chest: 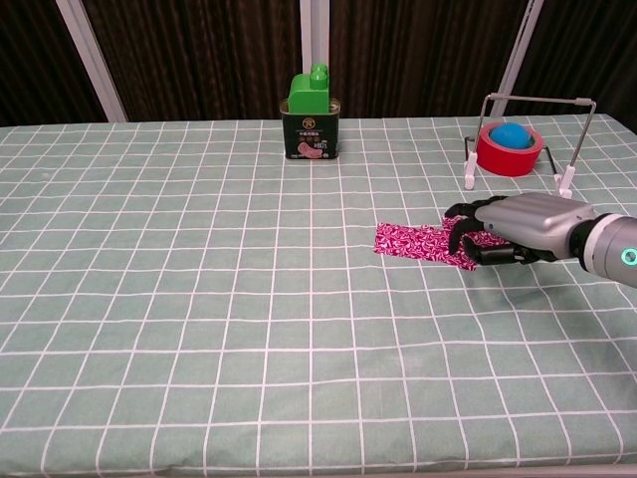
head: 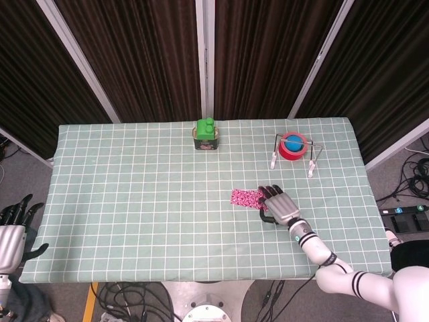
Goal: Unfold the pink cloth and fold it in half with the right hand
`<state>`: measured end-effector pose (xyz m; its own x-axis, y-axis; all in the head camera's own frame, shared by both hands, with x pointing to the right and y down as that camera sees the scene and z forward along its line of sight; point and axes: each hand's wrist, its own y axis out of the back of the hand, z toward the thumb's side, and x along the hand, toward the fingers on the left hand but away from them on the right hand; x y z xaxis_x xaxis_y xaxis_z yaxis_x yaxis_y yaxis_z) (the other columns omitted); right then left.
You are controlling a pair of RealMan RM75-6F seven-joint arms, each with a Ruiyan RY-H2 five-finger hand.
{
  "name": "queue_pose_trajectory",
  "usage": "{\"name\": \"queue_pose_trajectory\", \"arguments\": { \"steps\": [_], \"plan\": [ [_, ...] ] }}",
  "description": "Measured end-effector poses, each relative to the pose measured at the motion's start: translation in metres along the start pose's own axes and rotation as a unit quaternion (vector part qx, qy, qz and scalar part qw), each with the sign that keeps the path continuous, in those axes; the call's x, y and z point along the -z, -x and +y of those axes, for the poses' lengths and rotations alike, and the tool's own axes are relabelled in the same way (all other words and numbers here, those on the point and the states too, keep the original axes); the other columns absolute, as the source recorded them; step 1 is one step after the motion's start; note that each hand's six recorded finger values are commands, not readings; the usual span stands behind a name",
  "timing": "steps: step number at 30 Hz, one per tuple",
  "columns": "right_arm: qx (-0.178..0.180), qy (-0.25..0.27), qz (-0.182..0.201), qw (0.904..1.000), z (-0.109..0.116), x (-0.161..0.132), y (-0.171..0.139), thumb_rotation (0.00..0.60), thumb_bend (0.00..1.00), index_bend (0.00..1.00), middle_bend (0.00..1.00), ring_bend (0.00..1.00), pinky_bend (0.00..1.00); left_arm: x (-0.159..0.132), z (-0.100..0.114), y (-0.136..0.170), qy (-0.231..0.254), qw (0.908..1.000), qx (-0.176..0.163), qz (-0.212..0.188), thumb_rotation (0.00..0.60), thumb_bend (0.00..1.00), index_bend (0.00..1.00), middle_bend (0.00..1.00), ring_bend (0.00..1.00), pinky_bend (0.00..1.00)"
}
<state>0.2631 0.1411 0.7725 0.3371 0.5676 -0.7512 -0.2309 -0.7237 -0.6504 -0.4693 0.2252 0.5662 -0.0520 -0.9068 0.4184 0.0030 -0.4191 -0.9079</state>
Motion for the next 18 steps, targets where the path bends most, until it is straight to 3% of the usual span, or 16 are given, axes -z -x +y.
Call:
{"name": "queue_pose_trajectory", "arguments": {
  "steps": [7,18],
  "plan": [
    [0.011,-0.005,0.008,0.9999,0.006,0.005,-0.025,0.000,0.62,0.28,0.01,0.00,0.00,0.001,-0.001,-0.001,0.000,1.0000,0.001,-0.001,0.600,0.12,0.22,0.14,0.15,0.15],
    [0.009,0.008,-0.016,0.9998,0.006,0.010,0.001,0.000,0.62,0.28,0.00,0.00,0.00,0.003,-0.002,0.002,0.003,1.0000,0.003,0.003,0.600,0.12,0.22,0.14,0.15,0.15]
  ]
}}
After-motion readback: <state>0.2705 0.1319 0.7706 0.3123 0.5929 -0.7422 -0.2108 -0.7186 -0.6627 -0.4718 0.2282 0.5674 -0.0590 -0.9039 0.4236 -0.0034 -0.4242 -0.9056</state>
